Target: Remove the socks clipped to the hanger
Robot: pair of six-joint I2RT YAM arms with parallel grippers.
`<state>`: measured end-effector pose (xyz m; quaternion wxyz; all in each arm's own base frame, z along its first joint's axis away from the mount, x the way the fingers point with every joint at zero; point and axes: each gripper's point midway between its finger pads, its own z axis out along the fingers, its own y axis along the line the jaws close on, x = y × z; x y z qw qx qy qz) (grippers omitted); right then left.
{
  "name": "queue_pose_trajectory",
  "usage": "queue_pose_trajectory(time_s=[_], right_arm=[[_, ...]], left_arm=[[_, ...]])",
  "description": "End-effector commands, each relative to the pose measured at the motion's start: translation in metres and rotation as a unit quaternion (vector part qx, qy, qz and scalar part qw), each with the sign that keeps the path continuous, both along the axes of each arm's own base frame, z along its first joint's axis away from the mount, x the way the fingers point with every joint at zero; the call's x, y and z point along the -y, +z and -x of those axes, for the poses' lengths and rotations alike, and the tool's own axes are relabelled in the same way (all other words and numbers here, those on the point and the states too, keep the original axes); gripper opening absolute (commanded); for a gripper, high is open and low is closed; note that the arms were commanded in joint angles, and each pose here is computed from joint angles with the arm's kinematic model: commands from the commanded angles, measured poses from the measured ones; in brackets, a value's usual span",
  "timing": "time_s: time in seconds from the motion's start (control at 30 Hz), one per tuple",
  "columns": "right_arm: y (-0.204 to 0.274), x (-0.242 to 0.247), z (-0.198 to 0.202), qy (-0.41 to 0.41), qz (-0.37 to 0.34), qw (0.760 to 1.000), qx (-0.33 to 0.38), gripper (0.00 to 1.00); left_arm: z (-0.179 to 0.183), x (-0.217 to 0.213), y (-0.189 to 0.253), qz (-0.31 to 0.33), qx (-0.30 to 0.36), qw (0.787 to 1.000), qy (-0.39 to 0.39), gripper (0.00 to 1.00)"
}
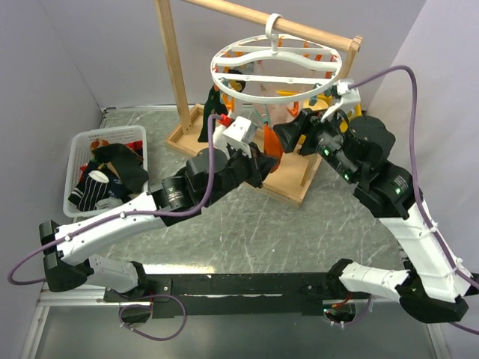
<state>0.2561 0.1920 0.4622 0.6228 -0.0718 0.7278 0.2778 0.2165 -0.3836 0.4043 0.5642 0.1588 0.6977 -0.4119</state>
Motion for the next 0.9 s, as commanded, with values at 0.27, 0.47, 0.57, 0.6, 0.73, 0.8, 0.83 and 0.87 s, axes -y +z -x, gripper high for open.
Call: queue_pose_trajectory(time_s=[0.27,0.47,0.57,0.6,0.73,0.8,0.83,0.87], right_arm=[[0.010,-0.024,-0.019,0.000,0.034,0.999,-0.007,0.83],[0.002,-0.018,-0.035,-0.057,0.086,0.995,-0.012,0.79],[0.004,-0.016,-0.037,-0.068,0.085,0.994,-0.003,0.74],[0.003,-0.015,-0.037,-0.072,0.086,0.994,-0.003,0.73],[0.004,-0.013,-0.041,-0.083,0.090,0.992,0.003,0.61],[0.005,-0.014,-0.042,-0.083,0.088,0.993,0.007,0.47],[0.006,-0.014,-0.042,-0.082,0.086,0.993,0.009,0.44],[0.007,-0.015,-0.042,-0.080,0.087,0.993,0.009,0.37]], left_arm=[[0.014,0.019,0.019,0.021,0.037,0.998,0.038,0.01],[0.020,0.028,0.011,0.000,0.047,0.998,0.047,0.01],[0.020,0.029,0.012,0.000,0.047,0.998,0.047,0.01],[0.020,0.030,0.011,-0.002,0.047,0.998,0.046,0.01],[0.021,0.030,0.010,-0.003,0.047,0.998,0.046,0.01],[0.022,0.030,0.009,-0.001,0.045,0.998,0.045,0.01],[0.023,0.029,0.010,0.001,0.044,0.998,0.045,0.01],[0.023,0.029,0.006,-0.002,0.042,0.998,0.045,0.01]])
